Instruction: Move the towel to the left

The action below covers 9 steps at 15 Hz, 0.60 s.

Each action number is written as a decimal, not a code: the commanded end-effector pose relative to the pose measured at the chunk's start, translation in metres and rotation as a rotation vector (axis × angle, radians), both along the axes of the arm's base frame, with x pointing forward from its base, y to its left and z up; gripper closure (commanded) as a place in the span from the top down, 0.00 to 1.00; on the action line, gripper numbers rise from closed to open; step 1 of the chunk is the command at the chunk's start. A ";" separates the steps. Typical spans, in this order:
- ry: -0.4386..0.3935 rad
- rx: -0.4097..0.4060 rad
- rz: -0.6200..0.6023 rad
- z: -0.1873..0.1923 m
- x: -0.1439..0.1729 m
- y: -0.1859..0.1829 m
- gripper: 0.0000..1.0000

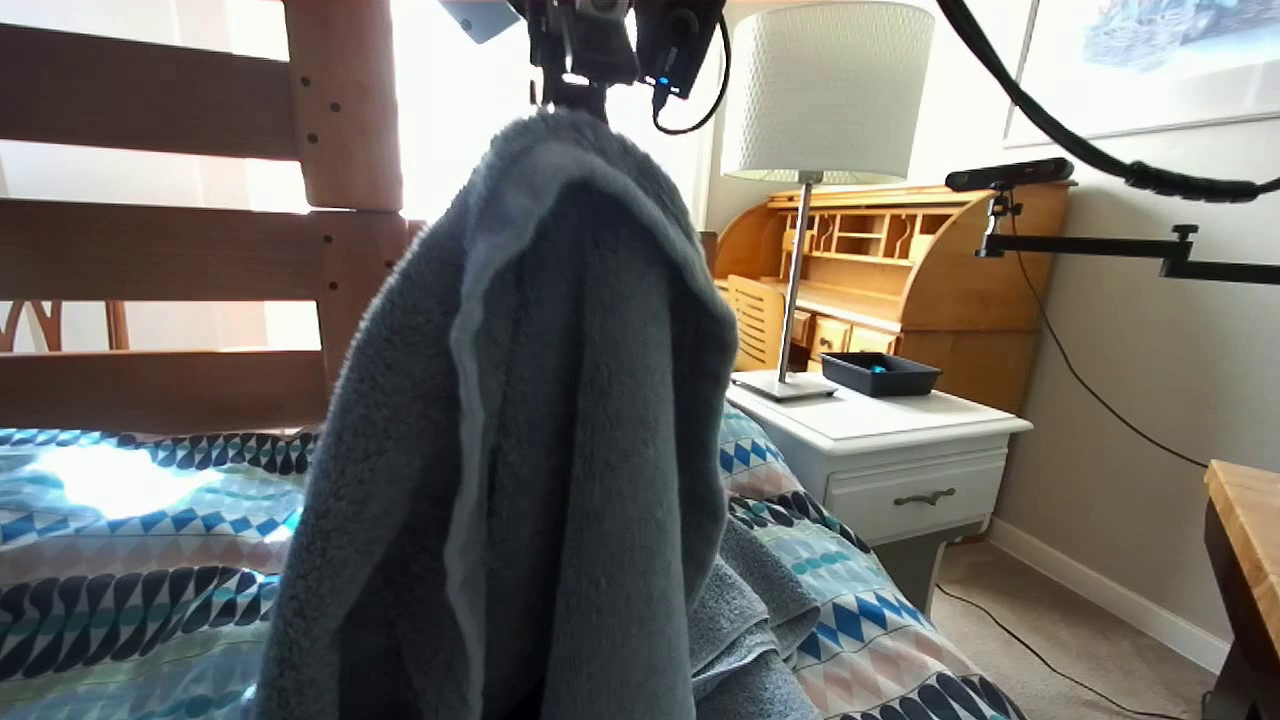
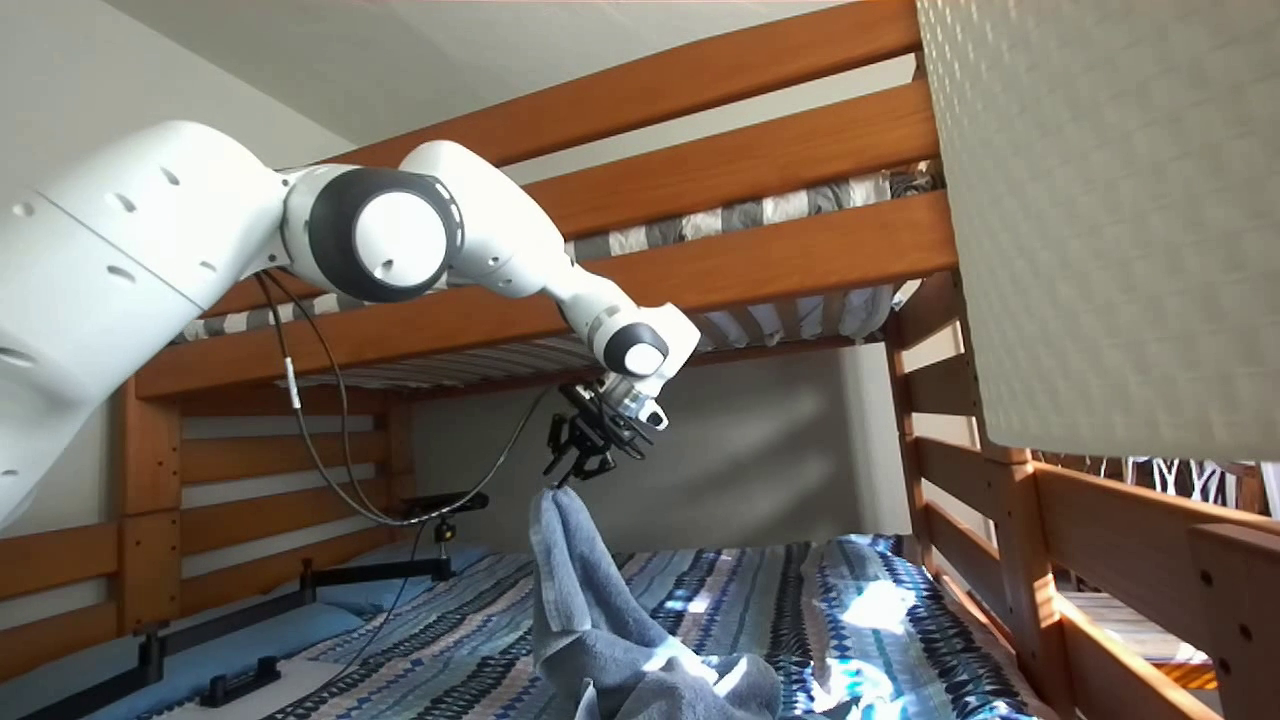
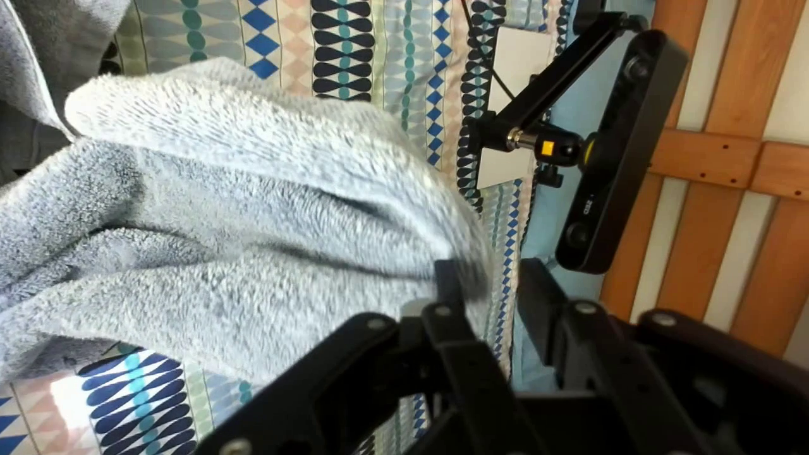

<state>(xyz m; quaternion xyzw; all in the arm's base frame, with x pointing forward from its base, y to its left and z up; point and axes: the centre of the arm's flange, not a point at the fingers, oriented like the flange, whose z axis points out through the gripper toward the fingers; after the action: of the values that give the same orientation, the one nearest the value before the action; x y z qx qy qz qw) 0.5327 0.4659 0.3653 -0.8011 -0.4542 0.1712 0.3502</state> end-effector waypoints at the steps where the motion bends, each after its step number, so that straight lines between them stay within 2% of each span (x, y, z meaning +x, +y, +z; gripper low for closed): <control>1: 0.007 0.027 0.034 0.014 0.014 0.009 0.62; 3: -0.024 0.049 0.034 0.025 0.013 0.004 0.77; 5: -0.107 0.076 0.011 0.040 0.011 -0.015 0.91; 6: -0.164 0.092 -0.026 0.040 0.009 -0.041 0.97; 9: -0.298 0.125 -0.172 0.064 0.031 -0.100 1.00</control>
<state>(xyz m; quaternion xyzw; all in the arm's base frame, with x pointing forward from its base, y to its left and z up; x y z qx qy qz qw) 0.5727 0.4330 0.4114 -0.8122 -0.4645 0.0573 0.3483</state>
